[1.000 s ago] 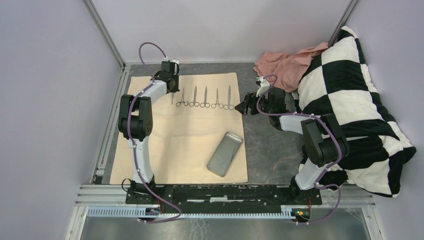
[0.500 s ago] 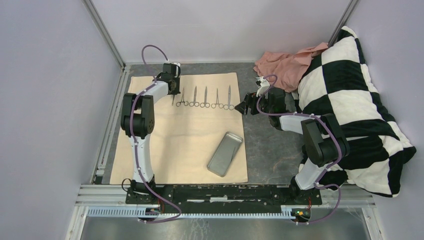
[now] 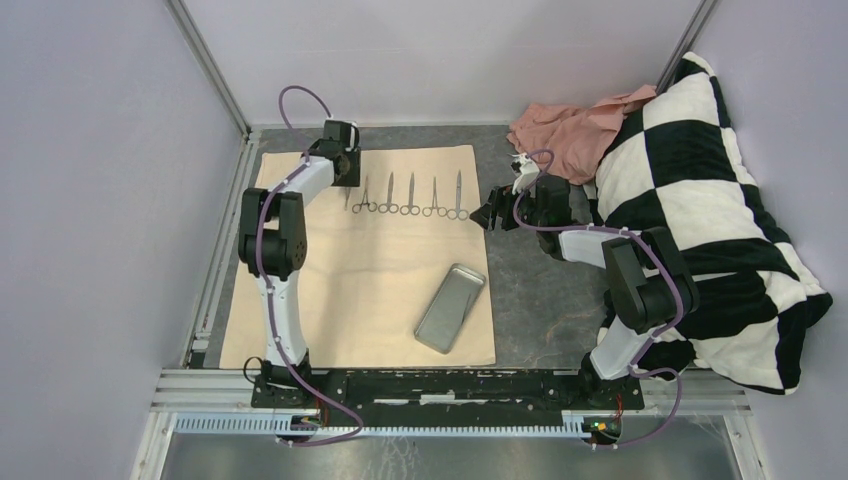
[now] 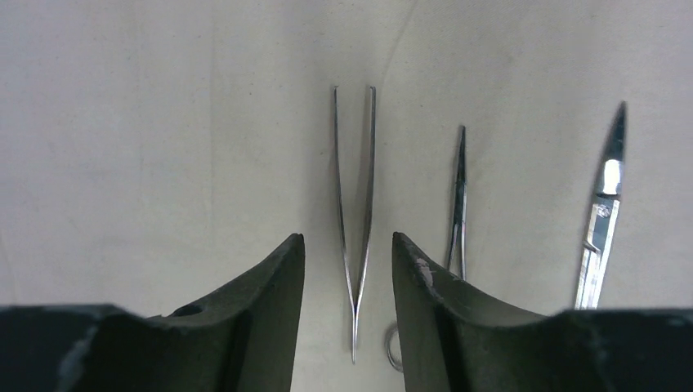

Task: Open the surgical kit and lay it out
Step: Place the medical item in the surgical kit, then pick up the medical item from the container, then place the medical item in the surgical kit.

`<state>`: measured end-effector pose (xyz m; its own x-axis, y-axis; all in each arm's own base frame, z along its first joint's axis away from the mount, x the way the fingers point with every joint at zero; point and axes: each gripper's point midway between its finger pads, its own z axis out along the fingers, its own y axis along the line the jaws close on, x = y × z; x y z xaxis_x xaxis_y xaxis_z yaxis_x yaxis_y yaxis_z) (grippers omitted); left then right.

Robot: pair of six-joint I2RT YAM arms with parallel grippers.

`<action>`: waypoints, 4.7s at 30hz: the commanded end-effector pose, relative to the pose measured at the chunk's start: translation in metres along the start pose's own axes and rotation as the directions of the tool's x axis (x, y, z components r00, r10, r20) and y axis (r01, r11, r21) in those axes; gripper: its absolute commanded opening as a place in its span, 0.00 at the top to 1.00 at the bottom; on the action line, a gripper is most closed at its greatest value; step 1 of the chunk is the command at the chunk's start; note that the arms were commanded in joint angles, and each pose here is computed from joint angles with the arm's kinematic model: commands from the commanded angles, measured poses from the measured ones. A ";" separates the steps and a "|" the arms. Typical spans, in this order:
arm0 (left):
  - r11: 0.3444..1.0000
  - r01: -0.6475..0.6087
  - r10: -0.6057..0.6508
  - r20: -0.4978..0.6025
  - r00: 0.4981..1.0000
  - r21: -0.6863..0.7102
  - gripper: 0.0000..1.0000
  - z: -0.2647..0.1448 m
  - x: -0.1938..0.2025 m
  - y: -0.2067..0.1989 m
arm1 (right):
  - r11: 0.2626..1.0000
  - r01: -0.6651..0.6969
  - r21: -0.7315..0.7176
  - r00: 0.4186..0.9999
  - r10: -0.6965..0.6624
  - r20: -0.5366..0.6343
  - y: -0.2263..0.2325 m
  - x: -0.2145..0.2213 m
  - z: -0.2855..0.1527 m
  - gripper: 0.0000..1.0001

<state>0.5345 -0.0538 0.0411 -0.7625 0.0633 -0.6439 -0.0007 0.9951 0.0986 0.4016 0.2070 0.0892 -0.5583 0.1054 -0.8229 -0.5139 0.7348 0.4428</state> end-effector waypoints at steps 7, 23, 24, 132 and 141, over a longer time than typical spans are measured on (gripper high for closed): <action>0.910 0.167 -0.281 0.269 0.921 0.378 0.39 -0.178 -0.104 -0.056 | 0.956 0.226 0.186 0.963 -0.192 -0.187 0.014 0.022 0.011 0.20; 0.752 0.136 -0.368 0.240 0.898 0.645 0.32 -0.249 -0.115 -0.116 | 0.877 -0.024 0.479 0.883 0.243 -0.402 0.122 0.098 -0.048 0.32; 0.747 0.135 -0.368 0.236 0.899 0.651 0.32 -0.250 -0.116 -0.118 | 0.861 -0.043 0.507 0.879 0.274 -0.390 0.126 0.102 -0.047 0.34; -0.066 -0.017 -0.431 -0.013 0.902 0.998 0.83 -0.436 0.131 -0.191 | 0.594 -0.132 -0.794 0.972 0.234 0.013 0.292 -0.031 -0.137 1.00; 0.227 -0.018 -0.355 0.100 0.929 0.974 0.98 -0.401 0.129 -0.187 | 0.752 -0.095 -0.653 0.983 0.174 0.057 0.259 -0.023 -0.106 0.48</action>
<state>0.1604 -0.2681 0.2428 -0.7243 -0.3246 -0.6083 0.6048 0.1245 -0.7866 0.1911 0.3288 0.2732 -0.6824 0.2668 -0.6806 -0.7116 -0.0296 0.7019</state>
